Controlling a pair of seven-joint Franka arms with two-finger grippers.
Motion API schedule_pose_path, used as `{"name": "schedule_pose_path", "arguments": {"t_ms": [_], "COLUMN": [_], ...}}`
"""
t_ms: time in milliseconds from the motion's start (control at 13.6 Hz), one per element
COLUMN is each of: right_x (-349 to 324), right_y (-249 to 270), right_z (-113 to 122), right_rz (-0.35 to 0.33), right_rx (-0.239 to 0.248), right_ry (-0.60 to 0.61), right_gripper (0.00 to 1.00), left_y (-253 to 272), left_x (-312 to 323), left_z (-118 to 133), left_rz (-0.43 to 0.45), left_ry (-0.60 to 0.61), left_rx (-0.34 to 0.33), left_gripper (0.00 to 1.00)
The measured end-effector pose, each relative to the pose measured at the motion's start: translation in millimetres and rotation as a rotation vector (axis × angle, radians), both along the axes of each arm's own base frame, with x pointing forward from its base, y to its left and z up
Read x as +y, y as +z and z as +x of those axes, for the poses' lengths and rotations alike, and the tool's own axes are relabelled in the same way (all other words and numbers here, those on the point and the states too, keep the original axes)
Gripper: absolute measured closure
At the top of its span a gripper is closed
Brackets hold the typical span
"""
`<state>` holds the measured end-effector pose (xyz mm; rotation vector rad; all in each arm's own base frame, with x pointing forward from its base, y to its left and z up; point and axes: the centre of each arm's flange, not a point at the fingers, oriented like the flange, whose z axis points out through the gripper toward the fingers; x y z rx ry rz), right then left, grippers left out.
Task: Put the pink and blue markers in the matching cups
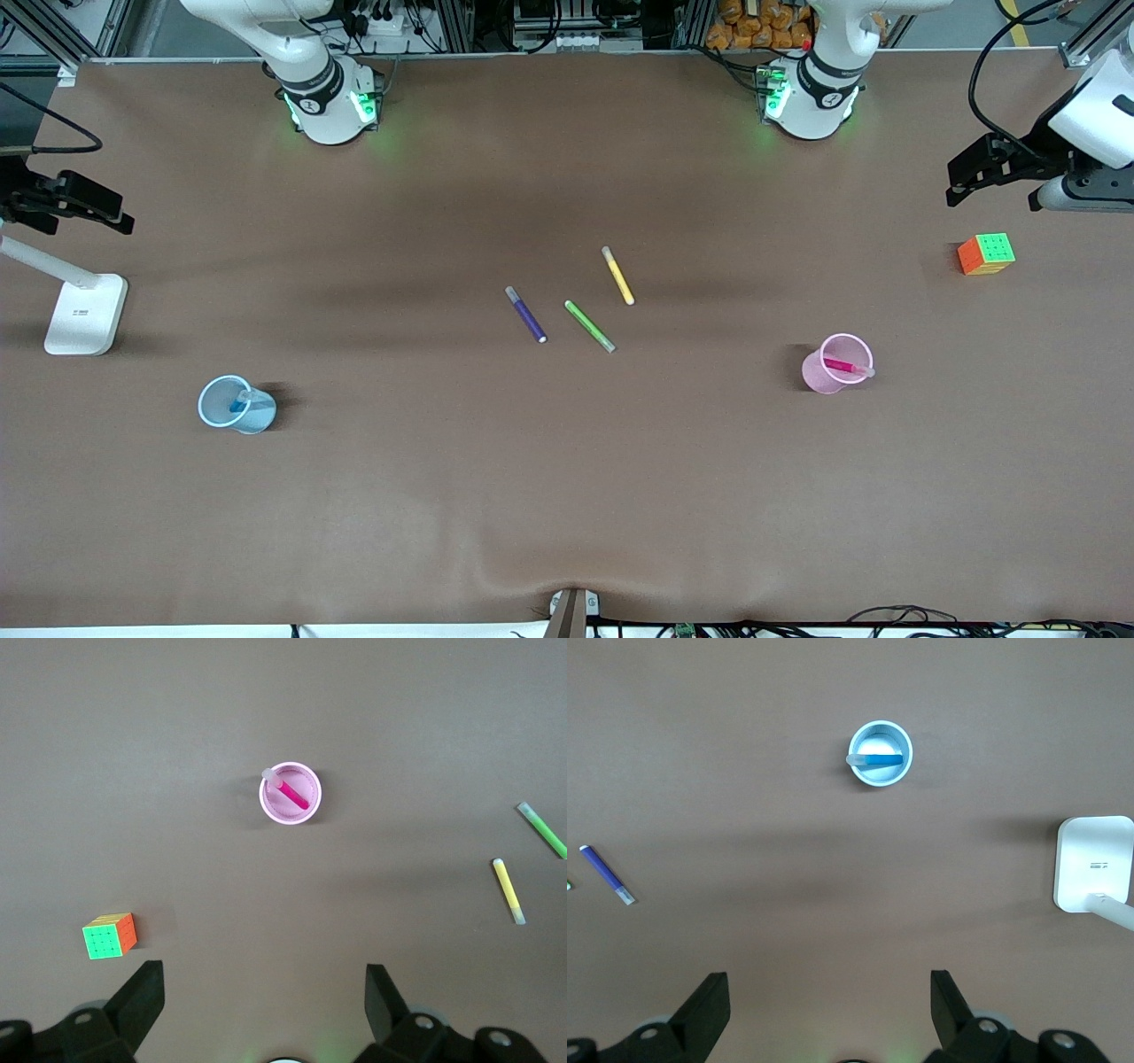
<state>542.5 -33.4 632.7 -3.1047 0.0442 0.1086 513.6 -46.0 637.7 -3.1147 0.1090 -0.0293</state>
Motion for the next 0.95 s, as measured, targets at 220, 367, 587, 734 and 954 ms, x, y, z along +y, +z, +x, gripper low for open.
{"name": "schedule_pose_path", "arguments": {"t_ms": [220, 367, 587, 734, 954], "right_x": [-2.6, -3.3, -1.9, -1.0, -2.0], "right_y": [0.8, 0.7, 1.0, 1.2, 1.4], "right_z": [-0.9, -1.0, -0.9, -0.9, -0.9], "right_rz": [-0.013, -0.015, -0.016, -0.017, -0.025], "right_rx": [0.005, 0.006, 0.005, 0.005, 0.004], "right_ry": [-0.002, -0.003, -0.001, 0.001, 0.001], "right_gripper": [0.00, 0.00, 0.00, 0.00, 0.00], "left_y": [-0.4, -1.0, 1.4, 2.9, 3.4], "left_x": [0.0, 0.2, 1.4, 2.7, 2.8], "left_z": [-0.5, -1.8, -3.7, -4.5, -4.8], "left_rz": [0.000, 0.001, 0.001, 0.001, 0.001], "left_ry": [0.000, 0.000, 0.002, 0.005, 0.005], "left_rx": [0.005, 0.014, 0.013, 0.010, 0.009], "left_gripper": [0.00, 0.00, 0.00, 0.00, 0.00]}}
